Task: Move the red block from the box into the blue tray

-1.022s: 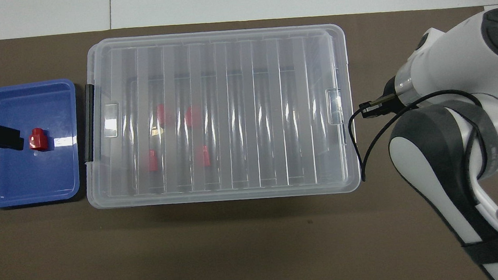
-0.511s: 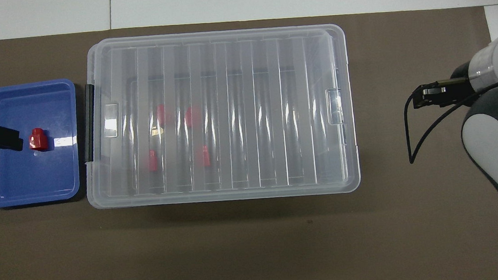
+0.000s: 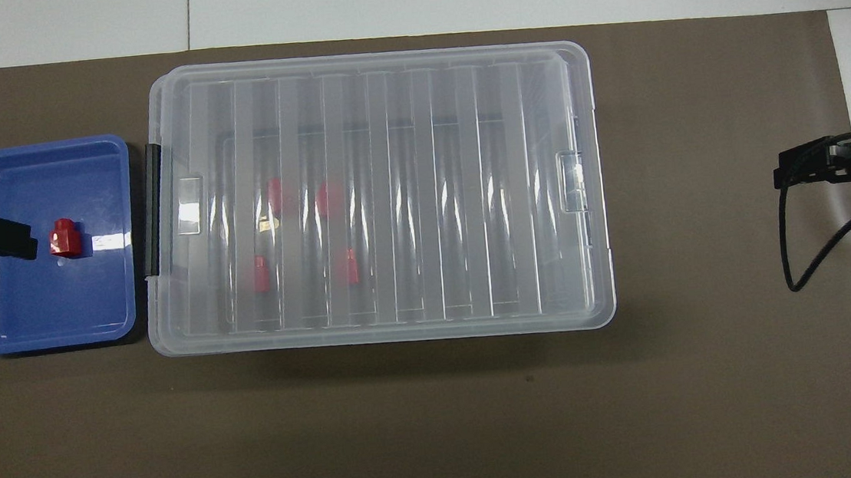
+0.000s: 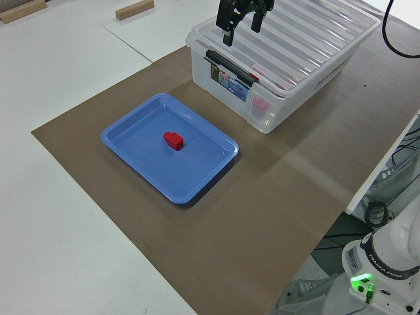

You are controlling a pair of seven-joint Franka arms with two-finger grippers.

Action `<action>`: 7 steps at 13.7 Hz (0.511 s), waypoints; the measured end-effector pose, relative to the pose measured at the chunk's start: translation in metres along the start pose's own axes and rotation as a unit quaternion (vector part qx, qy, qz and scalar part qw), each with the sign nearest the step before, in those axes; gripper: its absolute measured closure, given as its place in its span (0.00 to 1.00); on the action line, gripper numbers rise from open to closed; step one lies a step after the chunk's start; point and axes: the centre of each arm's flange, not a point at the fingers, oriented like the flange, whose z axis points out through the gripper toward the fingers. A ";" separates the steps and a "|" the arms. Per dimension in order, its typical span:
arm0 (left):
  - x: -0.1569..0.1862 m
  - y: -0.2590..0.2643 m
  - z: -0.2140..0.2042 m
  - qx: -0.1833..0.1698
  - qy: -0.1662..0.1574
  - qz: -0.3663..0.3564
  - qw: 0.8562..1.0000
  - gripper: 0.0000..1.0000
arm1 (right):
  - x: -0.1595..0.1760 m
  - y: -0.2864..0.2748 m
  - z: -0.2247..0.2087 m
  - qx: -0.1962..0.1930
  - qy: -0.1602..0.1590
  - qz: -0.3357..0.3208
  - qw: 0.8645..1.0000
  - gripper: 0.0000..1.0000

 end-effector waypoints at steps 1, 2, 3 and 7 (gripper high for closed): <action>0.000 0.000 0.000 0.000 0.000 0.000 1.000 0.00 | -0.002 0.000 -0.007 0.000 -0.002 0.000 1.000 0.00; 0.000 0.000 0.000 0.000 0.000 0.000 1.000 0.00 | -0.003 0.000 -0.015 0.000 -0.002 -0.001 1.000 0.00; 0.000 0.000 0.000 0.000 0.000 0.000 1.000 0.00 | -0.004 -0.001 -0.020 0.000 -0.001 -0.001 1.000 0.00; 0.000 0.000 0.000 0.000 0.000 0.000 1.000 0.00 | -0.003 -0.006 -0.021 -0.001 -0.004 -0.005 1.000 0.00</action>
